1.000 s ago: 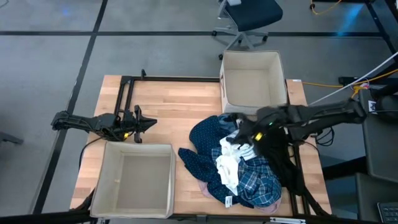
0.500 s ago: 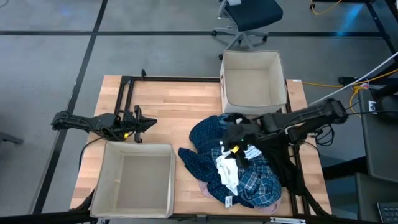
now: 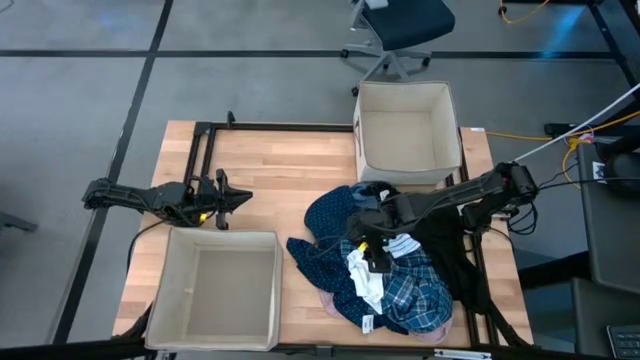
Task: Sort clothes
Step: Put the white sock into the top laundry organizer
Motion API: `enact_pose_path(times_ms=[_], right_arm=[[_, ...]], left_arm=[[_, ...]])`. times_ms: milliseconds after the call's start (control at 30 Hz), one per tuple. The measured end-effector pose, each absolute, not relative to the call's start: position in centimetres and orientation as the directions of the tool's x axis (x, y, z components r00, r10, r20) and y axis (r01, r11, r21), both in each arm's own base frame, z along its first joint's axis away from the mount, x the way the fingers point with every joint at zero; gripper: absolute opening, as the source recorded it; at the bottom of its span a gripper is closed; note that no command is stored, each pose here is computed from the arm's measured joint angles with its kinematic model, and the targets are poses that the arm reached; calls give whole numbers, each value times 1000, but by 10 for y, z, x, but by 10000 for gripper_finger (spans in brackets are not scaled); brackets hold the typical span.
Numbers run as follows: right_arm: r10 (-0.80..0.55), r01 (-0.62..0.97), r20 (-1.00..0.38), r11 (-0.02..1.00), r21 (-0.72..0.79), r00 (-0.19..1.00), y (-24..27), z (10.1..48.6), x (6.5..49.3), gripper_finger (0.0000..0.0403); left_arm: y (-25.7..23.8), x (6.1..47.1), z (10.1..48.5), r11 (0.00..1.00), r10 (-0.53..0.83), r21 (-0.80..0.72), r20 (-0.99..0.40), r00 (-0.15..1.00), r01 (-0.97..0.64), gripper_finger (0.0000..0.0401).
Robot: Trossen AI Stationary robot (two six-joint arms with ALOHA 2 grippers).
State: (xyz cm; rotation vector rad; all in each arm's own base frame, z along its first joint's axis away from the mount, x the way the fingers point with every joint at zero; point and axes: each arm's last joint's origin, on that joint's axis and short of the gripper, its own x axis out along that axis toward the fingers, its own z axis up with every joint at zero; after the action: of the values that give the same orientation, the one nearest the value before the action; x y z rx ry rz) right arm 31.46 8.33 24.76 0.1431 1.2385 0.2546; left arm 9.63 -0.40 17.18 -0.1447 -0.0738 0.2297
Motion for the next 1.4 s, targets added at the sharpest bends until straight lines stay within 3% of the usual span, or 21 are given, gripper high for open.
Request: enact_pose_path(times_ms=[200,600,867,1233,1400], right_arm=[[269,-113,-915,963,246,300,84,246,315,167],[292,-118,-914,956,269,282,86,238,320,10],[255,-136,-920,965,223,299,85,258,322,4],[6,-154,-913,986,-62,408,74,346,317,2],[-125,-76,-866,980,-183,484,55,377,298,1]], left_arm=[[-4,96,172,963,232,-154,56,971,-221,19],[-4,96,172,963,232,-154,57,971,-221,19],[-4,96,172,963,232,-151,57,971,-221,19],[-4,96,172,964,232,-151,57,971,-221,19],[-4,96,172,963,231,-153,57,971,-220,19]])
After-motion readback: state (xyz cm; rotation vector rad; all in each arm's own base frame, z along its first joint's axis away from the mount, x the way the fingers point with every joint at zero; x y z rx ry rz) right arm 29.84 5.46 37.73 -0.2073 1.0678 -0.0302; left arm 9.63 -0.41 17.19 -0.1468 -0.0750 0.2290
